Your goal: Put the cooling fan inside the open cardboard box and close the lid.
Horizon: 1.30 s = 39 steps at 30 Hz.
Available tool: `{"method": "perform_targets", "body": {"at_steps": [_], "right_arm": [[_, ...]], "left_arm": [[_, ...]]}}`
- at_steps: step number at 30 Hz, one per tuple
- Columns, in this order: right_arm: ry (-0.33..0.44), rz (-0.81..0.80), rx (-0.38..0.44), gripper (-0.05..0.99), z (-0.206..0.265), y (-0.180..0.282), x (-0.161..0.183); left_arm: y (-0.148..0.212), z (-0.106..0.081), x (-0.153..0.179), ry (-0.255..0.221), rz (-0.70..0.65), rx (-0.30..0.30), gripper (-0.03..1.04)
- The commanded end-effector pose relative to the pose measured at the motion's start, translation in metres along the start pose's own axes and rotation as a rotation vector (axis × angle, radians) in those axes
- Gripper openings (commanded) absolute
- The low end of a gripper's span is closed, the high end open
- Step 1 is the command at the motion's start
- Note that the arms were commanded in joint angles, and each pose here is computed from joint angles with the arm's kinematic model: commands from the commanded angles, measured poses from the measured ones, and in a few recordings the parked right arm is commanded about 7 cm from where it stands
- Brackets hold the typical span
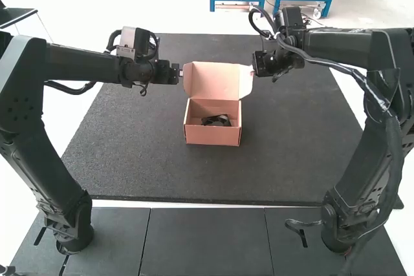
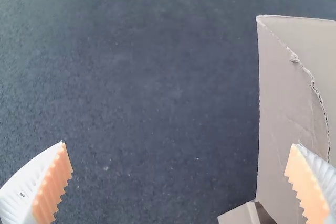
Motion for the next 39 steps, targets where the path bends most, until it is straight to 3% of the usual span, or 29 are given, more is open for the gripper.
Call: {"method": "perform_targets", "body": {"at_steps": [1,15,29,39], "right_arm": [[0.003,-0.031,-0.03,0.21,0.005,0.001,-0.013],[0.015,-0.025,-0.07,0.03,0.016,-0.005,-0.012],[0.03,-0.028,-0.105,0.03,0.036,-0.006,-0.016],[0.025,-0.027,-0.105,0.03,0.036,-0.006,-0.017]], "left_arm": [[0.001,-0.007,-0.016,-0.014,-0.038,0.016,0.96],[0.002,-0.007,-0.017,-0.014,-0.039,0.018,0.96],[0.002,-0.01,-0.023,-0.016,-0.051,0.024,0.96],[0.003,-0.038,-0.015,-0.047,-0.021,0.079,0.96]]}}
Point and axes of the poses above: each hand's point on the last joint's axis, 136 mm out from that joint toward the fingers, its own y axis back along the fingers, its own z axis along the line the jaws close on, x = y × z, the point moved 2 cm from there along y, back along the fingers, and after that the axes turned 8 degrees about y, right-handed, at the moved point
